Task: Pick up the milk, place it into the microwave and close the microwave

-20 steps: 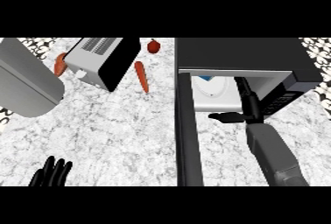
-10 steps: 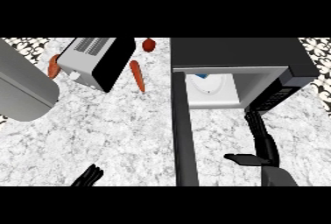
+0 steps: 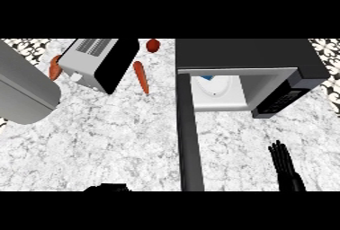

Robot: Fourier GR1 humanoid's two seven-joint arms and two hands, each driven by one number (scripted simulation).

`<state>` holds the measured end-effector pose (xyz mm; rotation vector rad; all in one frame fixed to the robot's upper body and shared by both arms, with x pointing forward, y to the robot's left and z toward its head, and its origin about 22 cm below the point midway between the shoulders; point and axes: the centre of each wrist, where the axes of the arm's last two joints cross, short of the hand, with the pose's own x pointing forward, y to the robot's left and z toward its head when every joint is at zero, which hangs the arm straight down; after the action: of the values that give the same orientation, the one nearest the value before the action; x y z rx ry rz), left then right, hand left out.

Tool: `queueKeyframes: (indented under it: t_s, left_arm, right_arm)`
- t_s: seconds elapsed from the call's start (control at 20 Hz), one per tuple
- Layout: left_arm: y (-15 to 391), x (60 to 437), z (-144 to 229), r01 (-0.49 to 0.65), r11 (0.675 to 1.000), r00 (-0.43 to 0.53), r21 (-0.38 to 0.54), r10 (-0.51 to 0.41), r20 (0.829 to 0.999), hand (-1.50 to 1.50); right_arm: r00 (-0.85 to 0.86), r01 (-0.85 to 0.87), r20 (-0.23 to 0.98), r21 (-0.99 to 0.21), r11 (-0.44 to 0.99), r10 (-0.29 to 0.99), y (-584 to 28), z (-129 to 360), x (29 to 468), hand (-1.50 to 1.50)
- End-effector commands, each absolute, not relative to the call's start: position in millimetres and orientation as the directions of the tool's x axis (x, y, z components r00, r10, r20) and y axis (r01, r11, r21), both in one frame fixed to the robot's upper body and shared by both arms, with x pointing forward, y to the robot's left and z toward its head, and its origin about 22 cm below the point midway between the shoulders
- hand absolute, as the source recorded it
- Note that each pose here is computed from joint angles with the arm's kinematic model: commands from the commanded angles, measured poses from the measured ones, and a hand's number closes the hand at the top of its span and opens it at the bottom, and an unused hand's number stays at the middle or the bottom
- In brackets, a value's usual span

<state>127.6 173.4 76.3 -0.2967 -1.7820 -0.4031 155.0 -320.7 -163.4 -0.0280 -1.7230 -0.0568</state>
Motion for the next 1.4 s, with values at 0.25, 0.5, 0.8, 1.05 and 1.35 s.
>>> queueKeyframes:
  t_s: [0.25,0.5,0.8,1.05,1.35]
  left_arm:
    - [149,168,71,0.572,0.800,-0.222,0.182,-0.063,0.973,1.50]
    - [110,179,56,0.708,0.679,-0.169,0.193,-0.103,0.980,1.50]
    - [54,183,30,0.726,0.630,-0.236,0.277,-0.150,0.960,1.50]
    - [27,191,26,0.736,0.575,-0.279,0.357,-0.223,0.934,1.50]
    - [1,182,6,0.762,0.561,-0.211,0.323,-0.256,0.943,1.50]
  right_arm:
    - [-0.224,0.052,0.971,0.100,0.994,-0.086,-318,-148,86,-1.50]
    - [-0.222,0.057,0.973,0.075,0.996,-0.061,-346,-141,73,-1.50]
    - [-0.260,0.043,0.964,0.078,0.996,-0.064,-373,-112,58,-1.50]
    - [-0.284,-0.020,0.952,0.113,0.993,-0.114,-370,-110,58,-1.50]
    - [-0.361,-0.123,0.917,0.132,0.984,-0.168,-361,-83,76,-1.50]
